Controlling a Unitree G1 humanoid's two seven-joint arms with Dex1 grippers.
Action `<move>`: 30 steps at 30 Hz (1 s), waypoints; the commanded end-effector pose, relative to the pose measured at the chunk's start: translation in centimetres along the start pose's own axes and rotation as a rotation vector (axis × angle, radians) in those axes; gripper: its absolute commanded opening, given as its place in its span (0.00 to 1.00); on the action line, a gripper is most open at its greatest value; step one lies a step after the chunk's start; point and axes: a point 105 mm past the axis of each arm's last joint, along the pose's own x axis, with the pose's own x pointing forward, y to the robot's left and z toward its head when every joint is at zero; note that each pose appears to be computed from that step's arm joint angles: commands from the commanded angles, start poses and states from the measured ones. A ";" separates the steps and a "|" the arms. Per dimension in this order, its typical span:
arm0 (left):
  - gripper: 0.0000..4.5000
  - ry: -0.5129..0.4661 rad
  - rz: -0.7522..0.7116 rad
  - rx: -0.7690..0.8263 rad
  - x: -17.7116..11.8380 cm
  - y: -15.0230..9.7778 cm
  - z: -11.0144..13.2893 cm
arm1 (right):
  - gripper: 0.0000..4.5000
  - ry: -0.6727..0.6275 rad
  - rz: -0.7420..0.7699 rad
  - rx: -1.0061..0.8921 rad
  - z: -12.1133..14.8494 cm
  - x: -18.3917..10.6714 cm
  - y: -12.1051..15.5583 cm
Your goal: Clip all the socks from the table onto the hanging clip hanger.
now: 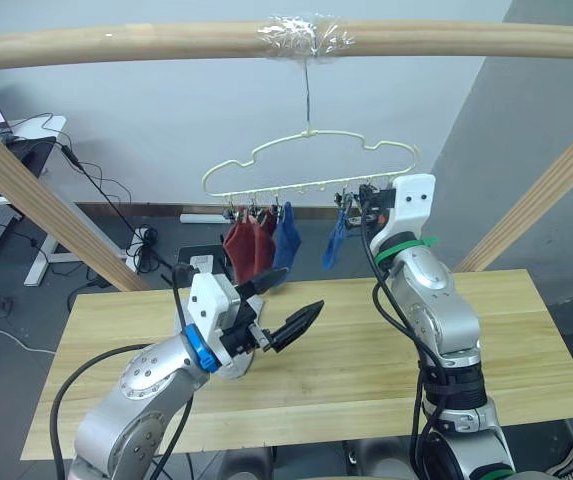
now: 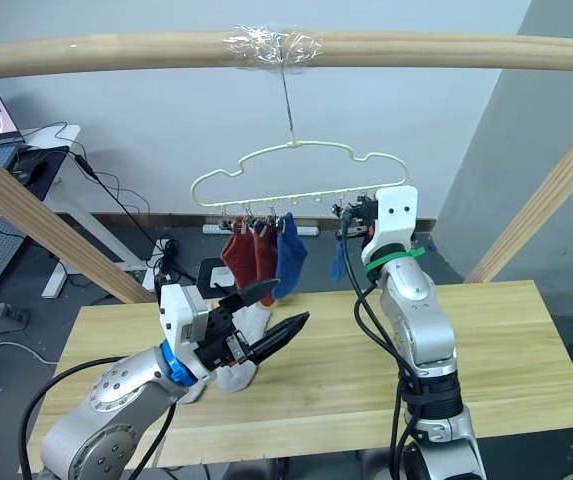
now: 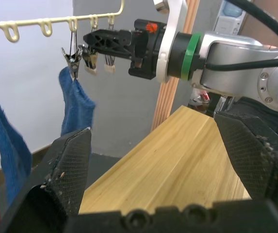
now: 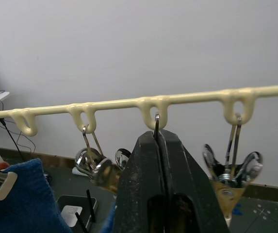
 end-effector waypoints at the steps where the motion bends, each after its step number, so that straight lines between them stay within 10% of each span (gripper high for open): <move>1: 1.00 -0.030 -0.024 0.020 0.2 -0.6 0.9 | 0.01 -0.065 0.012 0.003 1.6 0.1 0.2; 15: 1.00 -0.017 -0.019 0.023 0.3 -0.7 0.7 | 0.01 -0.051 0.012 -0.052 1.8 0.3 -2.0; 22: 1.00 -0.015 -0.023 0.018 0.3 -0.8 0.6 | 0.41 -0.058 0.005 -0.040 1.9 0.1 -1.8; 30: 1.00 -0.014 -0.028 0.017 0.3 -0.9 0.5 | 0.41 -0.058 0.001 -0.058 1.8 -0.2 -1.6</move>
